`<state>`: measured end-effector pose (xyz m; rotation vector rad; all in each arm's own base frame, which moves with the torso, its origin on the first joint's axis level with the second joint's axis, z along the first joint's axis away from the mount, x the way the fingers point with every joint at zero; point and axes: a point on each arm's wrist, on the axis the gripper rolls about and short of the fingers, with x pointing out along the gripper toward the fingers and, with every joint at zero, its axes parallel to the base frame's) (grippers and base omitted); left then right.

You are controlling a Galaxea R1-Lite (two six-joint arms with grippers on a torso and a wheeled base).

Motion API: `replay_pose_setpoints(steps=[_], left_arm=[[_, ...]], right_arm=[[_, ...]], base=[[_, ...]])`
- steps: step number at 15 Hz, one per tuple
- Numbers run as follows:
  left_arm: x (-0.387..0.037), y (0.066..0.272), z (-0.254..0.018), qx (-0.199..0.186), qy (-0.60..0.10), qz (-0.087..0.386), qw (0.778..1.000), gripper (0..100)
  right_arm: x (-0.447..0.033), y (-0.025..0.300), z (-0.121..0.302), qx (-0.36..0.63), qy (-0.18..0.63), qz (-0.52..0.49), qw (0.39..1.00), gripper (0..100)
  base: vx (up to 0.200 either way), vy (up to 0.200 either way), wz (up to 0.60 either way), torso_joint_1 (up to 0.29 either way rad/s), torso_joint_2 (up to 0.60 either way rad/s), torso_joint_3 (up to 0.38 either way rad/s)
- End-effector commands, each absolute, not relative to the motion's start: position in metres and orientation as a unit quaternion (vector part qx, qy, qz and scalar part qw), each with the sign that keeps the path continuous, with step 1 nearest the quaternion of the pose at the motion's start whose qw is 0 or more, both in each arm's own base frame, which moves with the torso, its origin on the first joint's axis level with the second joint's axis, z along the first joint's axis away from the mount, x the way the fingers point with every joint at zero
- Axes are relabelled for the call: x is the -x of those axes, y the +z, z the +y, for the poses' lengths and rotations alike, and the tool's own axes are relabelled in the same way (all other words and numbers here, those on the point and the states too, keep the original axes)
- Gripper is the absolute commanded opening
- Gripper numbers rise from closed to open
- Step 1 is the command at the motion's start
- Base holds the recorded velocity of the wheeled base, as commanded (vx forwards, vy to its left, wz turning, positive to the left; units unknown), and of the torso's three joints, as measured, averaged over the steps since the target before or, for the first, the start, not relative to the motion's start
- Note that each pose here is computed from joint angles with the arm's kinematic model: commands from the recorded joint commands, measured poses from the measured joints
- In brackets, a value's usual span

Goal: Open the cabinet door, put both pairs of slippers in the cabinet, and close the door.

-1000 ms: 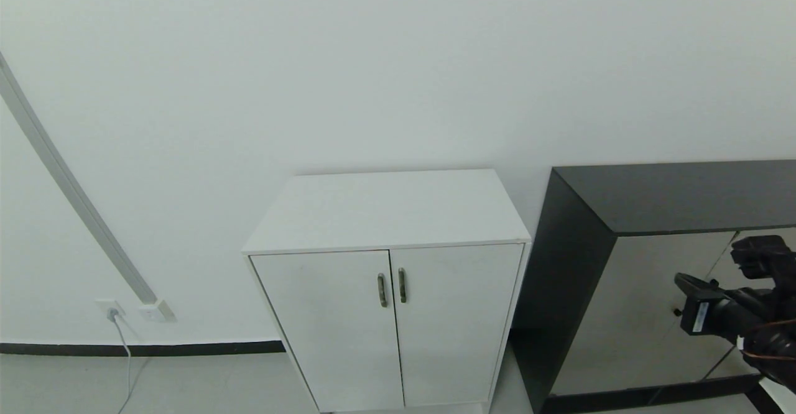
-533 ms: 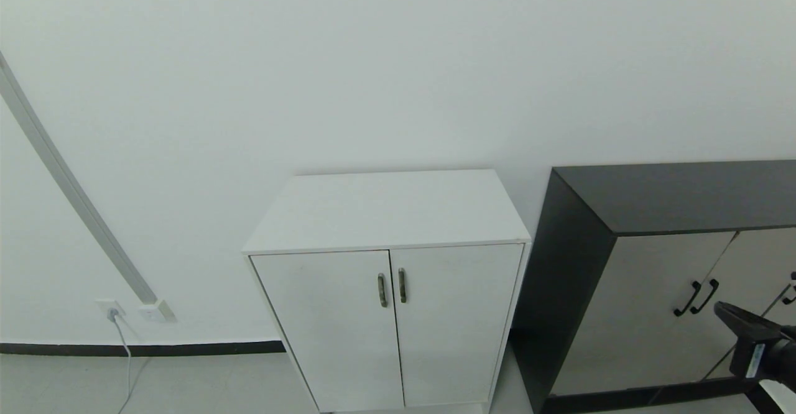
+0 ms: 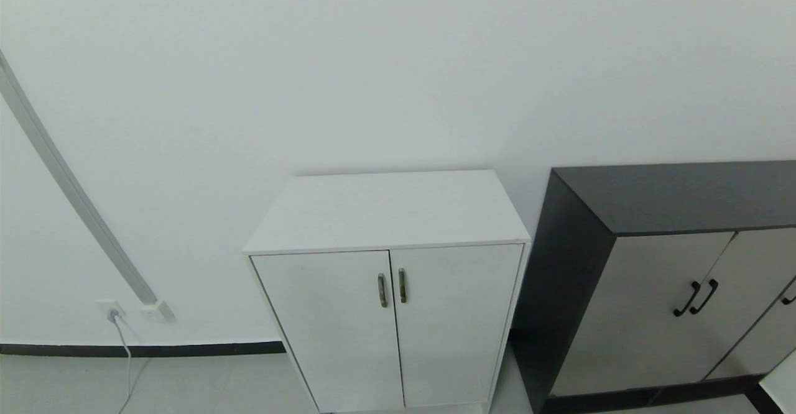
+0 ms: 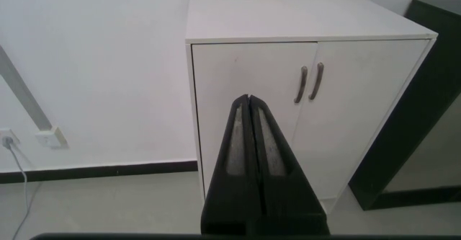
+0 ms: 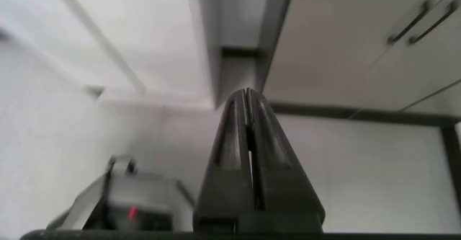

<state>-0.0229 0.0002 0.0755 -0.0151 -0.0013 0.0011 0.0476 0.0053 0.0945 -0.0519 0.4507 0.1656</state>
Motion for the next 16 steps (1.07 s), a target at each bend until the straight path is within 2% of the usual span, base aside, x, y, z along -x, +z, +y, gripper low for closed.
replay_pose_setpoints(steps=[1,5,11,16], left_arm=[[0.023,0.075,0.000,0.008,0.001,0.000,1.000,0],[0.023,0.075,0.000,0.008,0.001,0.000,1.000,0],[0.023,0.075,0.000,0.008,0.001,0.000,1.000,0],[0.023,0.075,0.000,0.008,0.001,0.000,1.000,0]], right_arm=[[-0.019,0.088,0.004,0.024,0.096,0.180,0.979,0],[-0.003,0.079,0.003,0.028,0.110,0.163,0.980,0],[0.017,0.077,0.001,0.011,0.070,0.037,0.997,0],[0.023,0.076,0.001,-0.002,0.025,-0.001,1.000,0]], base=[[0.000,0.000,0.00,0.000,0.00,0.000],[0.000,0.000,0.00,0.000,0.00,0.000],[0.000,0.000,0.00,0.000,0.00,0.000],[0.000,0.000,0.00,0.000,0.00,0.000]])
